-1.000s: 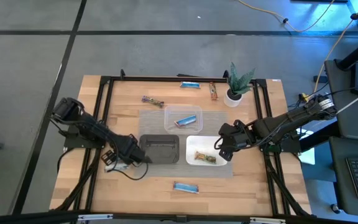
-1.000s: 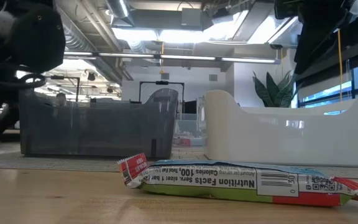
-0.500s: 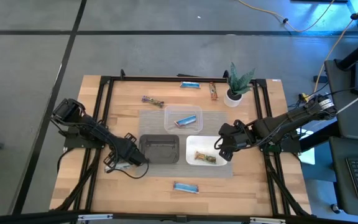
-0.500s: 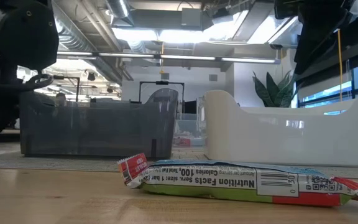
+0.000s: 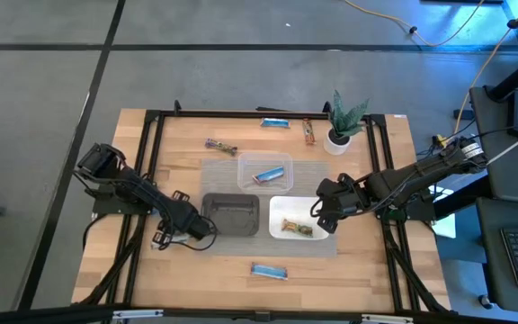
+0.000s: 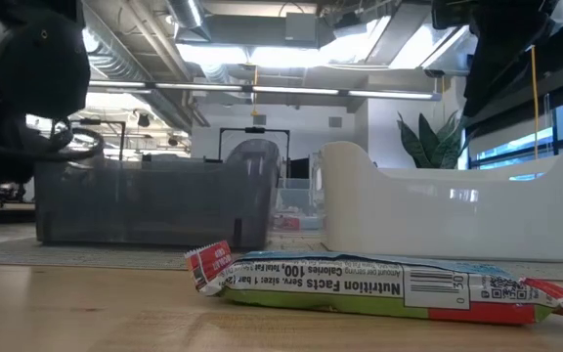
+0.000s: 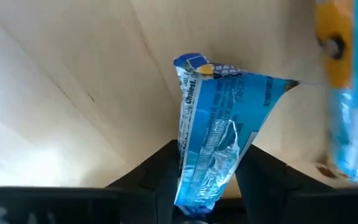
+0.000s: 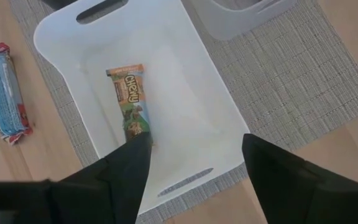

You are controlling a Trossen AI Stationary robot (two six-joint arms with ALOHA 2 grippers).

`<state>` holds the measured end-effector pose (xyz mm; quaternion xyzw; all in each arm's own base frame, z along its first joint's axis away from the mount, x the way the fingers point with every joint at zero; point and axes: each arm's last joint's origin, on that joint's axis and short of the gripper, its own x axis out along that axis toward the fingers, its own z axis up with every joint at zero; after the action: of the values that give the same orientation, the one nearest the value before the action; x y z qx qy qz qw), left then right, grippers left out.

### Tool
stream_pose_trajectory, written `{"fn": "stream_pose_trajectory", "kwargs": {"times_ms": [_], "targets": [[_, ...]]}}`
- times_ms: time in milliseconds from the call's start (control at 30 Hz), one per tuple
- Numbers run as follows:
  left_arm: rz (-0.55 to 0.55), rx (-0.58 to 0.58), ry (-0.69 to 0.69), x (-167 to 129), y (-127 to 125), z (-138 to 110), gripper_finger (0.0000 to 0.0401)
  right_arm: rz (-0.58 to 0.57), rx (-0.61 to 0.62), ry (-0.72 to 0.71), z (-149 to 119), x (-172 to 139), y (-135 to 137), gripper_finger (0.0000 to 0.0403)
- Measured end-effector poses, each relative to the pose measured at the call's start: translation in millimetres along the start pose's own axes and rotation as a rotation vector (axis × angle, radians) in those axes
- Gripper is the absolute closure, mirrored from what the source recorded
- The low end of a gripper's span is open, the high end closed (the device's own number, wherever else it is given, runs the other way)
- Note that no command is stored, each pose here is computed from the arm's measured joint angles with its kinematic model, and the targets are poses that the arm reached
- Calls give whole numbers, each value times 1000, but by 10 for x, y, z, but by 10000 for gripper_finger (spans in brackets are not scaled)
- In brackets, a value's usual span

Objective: Pick and place Granola Bars by type
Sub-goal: Put the bottom blue granola bar into the black bin

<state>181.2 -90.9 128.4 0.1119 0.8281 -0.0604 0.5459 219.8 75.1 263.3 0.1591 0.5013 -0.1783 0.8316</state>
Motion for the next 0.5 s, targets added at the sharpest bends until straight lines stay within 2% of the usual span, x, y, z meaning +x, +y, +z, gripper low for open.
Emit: {"fn": "stream_pose_trajectory", "kwargs": {"times_ms": [100,233,500], "targets": [[-25,-60,-26,-66,-9,0,268,0,-3,0,0,0,0,148],[-110,-145,-45,-152,-25,-60,269,0,-5,0,0,0,0,148],[-284,-254,-168,-428,-26,-312,269,2,-24,2,0,0,1,148]]}}
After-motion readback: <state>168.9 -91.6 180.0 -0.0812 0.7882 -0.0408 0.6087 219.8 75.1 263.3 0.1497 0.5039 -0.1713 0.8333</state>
